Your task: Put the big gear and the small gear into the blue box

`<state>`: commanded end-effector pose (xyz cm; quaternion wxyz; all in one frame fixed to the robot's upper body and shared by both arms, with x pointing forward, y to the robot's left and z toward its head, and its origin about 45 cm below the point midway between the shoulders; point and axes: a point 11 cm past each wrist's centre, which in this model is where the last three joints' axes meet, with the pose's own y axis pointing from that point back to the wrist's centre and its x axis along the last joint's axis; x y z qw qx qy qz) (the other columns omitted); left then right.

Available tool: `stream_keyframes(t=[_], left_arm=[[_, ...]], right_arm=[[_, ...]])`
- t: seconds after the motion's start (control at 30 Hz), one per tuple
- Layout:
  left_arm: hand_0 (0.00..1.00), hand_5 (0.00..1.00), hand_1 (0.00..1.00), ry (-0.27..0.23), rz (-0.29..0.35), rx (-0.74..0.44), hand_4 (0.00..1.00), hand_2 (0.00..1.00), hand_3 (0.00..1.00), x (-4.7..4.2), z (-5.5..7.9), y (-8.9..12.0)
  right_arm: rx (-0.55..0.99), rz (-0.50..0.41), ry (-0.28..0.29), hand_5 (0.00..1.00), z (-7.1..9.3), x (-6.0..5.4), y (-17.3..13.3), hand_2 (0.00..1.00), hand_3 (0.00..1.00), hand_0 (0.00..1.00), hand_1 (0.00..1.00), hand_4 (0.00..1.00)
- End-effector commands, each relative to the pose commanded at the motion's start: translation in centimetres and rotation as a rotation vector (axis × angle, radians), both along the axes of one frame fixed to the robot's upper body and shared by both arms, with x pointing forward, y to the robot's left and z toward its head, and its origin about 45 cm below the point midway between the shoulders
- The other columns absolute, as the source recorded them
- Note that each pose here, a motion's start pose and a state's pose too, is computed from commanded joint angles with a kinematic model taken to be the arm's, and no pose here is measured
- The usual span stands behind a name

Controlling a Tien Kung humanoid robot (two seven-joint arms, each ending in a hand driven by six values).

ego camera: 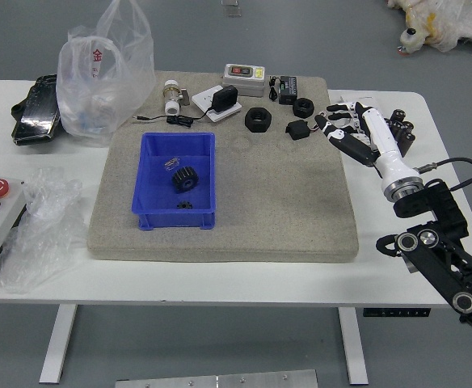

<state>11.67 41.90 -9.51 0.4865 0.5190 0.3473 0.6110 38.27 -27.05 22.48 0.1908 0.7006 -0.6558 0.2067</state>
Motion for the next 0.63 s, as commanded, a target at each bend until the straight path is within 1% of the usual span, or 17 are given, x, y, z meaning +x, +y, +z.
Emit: stream_keyframes(t=[0.1,0.27,0.43,0.63], left_arm=[[0.653,0.354,0.629,0.0,-0.001,0.0,0.667,0.604,0.69,0.01,0.0,0.0],[0.652,0.351,0.629,-0.001,-0.002,0.0,0.665,0.603,0.688,0.06,0.0,0.0],[0.652,0.351,0.629,-0.001,-0.002,0.0,0.664,0.603,0.686,0.09,0.0,0.0],[0.652,0.351,0.629,-0.001,-0.002,0.001,0.664,0.603,0.686,0.04,0.0,0.1]], right_arm=[[0.0,0.006,0.007,0.643,-0.2,-0.1,0.0,0.636,0.674,0.615,0.508,0.809],[-0.111,0.006,0.026,0.639,-1.0,0.0,-0.1,0.636,0.673,0.617,0.512,0.801],[-0.201,0.01,0.016,0.625,-1.2,0.1,0.0,0.636,0.671,0.608,0.513,0.793],[-0.226,0.004,0.013,0.625,-1.3,0.1,-0.4,0.636,0.671,0.608,0.513,0.793]])
